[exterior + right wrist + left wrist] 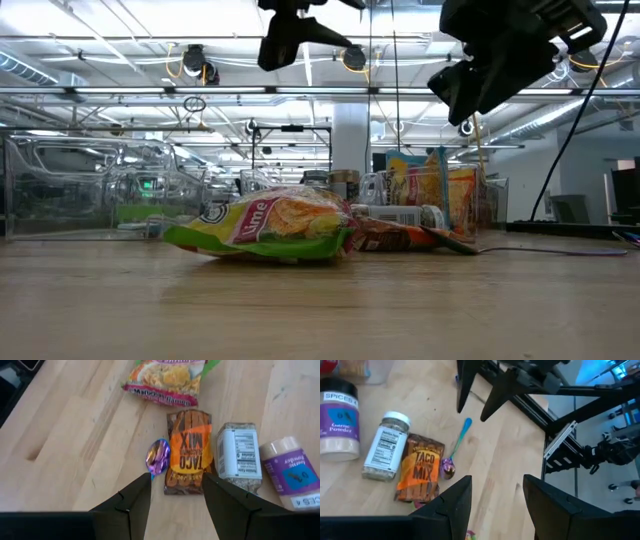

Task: Pick & Place Food Item
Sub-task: Put the orange spice pack into the middle transparent bin

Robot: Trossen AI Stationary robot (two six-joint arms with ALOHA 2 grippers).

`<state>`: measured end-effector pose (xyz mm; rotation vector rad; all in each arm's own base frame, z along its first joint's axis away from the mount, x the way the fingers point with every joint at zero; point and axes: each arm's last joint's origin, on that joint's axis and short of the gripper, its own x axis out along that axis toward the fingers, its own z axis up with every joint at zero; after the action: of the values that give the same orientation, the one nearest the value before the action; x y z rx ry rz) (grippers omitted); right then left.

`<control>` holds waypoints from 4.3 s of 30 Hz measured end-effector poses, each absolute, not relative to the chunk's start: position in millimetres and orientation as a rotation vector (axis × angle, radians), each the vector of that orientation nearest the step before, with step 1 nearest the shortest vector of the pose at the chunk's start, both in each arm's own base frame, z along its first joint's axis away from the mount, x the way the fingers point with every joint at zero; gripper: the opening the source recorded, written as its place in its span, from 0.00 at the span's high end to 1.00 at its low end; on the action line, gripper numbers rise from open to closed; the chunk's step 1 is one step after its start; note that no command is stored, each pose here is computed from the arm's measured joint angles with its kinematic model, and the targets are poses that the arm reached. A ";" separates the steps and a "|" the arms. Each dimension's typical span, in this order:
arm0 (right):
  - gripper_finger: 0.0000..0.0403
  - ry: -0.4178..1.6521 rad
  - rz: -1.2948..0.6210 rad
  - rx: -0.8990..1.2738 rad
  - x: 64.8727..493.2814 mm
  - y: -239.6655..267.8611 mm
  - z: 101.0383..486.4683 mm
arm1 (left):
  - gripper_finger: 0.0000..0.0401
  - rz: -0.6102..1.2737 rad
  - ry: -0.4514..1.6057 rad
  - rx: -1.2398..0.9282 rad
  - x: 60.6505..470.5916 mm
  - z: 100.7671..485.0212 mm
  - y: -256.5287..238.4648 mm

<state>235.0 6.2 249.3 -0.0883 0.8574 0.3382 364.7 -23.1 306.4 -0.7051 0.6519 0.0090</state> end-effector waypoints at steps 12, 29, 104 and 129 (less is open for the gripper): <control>0.58 0.819 0.304 -0.031 237.1 5.8 240.1 | 0.54 0.019 0.609 -0.715 371.6 304.0 -29.8; 0.58 0.982 0.341 0.534 219.0 8.7 197.1 | 0.54 0.048 0.608 -0.639 370.9 302.6 -28.0; 1.00 0.715 -0.164 0.990 220.5 -7.2 103.8 | 0.54 0.068 0.629 -0.570 369.8 299.9 -16.7; 1.00 0.642 0.069 0.684 215.1 -4.8 200.9 | 0.54 0.047 0.593 -0.473 371.8 302.4 -9.4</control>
<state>215.1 -4.8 200.9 0.6836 0.6415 0.0687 371.8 -9.4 302.4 -0.4731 0.5932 0.0473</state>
